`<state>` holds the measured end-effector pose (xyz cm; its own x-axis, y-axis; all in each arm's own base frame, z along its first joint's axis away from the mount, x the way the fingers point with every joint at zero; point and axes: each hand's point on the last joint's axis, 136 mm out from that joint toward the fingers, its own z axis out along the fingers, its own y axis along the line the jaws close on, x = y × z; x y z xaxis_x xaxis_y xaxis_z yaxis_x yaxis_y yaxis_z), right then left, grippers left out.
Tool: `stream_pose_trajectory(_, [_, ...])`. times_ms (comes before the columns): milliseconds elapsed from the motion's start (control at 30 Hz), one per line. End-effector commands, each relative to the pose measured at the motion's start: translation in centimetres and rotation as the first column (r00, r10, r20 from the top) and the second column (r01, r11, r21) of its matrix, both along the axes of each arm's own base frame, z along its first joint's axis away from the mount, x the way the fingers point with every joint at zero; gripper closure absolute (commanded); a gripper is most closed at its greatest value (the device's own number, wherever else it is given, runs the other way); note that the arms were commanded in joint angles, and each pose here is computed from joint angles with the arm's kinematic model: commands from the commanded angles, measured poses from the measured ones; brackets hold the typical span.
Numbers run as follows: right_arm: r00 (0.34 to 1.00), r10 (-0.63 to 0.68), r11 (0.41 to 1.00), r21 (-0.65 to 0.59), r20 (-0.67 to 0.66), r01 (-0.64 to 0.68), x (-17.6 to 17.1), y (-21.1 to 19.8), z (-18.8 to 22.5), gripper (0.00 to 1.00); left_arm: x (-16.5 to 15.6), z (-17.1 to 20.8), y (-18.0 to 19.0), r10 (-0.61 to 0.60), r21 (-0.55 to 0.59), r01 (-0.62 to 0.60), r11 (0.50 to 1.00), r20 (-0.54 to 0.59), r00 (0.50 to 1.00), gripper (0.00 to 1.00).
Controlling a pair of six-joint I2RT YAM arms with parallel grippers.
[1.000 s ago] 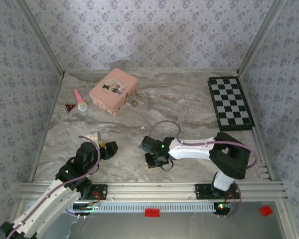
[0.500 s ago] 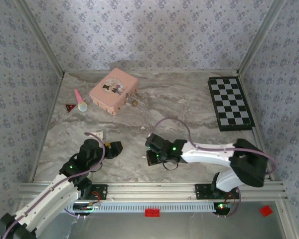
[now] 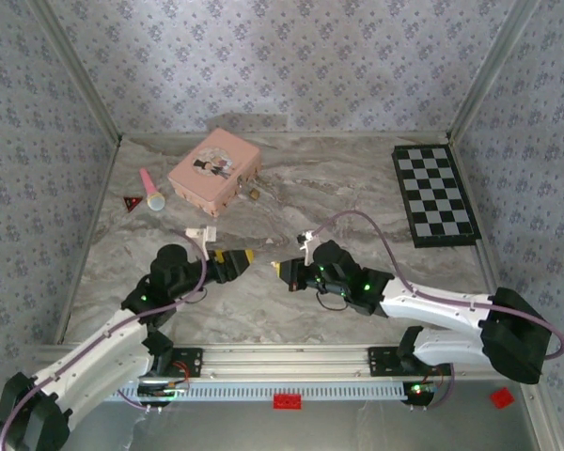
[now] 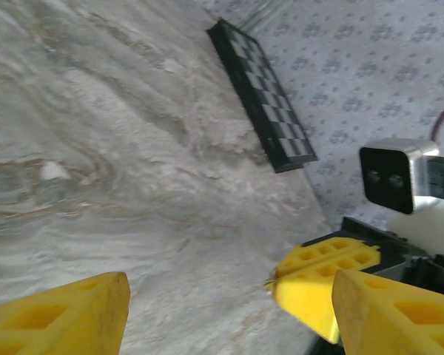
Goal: Unlock the padlock with the key
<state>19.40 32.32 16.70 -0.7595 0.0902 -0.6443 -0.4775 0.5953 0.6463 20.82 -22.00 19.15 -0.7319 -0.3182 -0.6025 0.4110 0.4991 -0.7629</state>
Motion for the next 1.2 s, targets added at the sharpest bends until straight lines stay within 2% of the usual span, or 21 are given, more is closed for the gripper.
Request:
stream_pose_trajectory(0, [0.998, 0.015, 0.989, 0.144, 0.060, -0.023, 0.4, 1.4, 2.9, 1.00, -0.4, 5.1, -2.0, -0.078, -0.116, 0.090, 0.989, 0.103, 0.992, 0.29])
stream_pose_trajectory(133, [0.997, 0.007, 0.977, 0.214, 0.079, -0.024, 0.4, 1.8, 4.2, 1.00, -0.4, 5.7, -3.2, -0.095, -0.111, 0.108, 0.988, 0.112, 0.989, 0.33])
stream_pose_trajectory(533, [0.995, -0.038, 0.978, 0.206, 0.090, 0.019, 0.4, 1.2, 3.9, 1.00, -0.5, 5.7, -4.8, -0.139, -0.100, 0.149, 0.984, 0.101, 0.985, 0.55])
stream_pose_trajectory(933, [0.991, -0.089, 0.977, 0.201, 0.100, 0.067, 0.8, 0.1, 4.0, 1.00, -0.5, 5.0, -4.9, -0.148, -0.077, 0.155, 0.985, 0.086, 0.985, 0.60])
stream_pose_trajectory(1167, [0.991, -0.089, 0.977, 0.200, 0.099, 0.068, 0.8, 0.3, 3.9, 1.00, -0.6, 5.2, -5.3, -0.168, -0.074, 0.175, 0.982, 0.087, 0.982, 0.75])
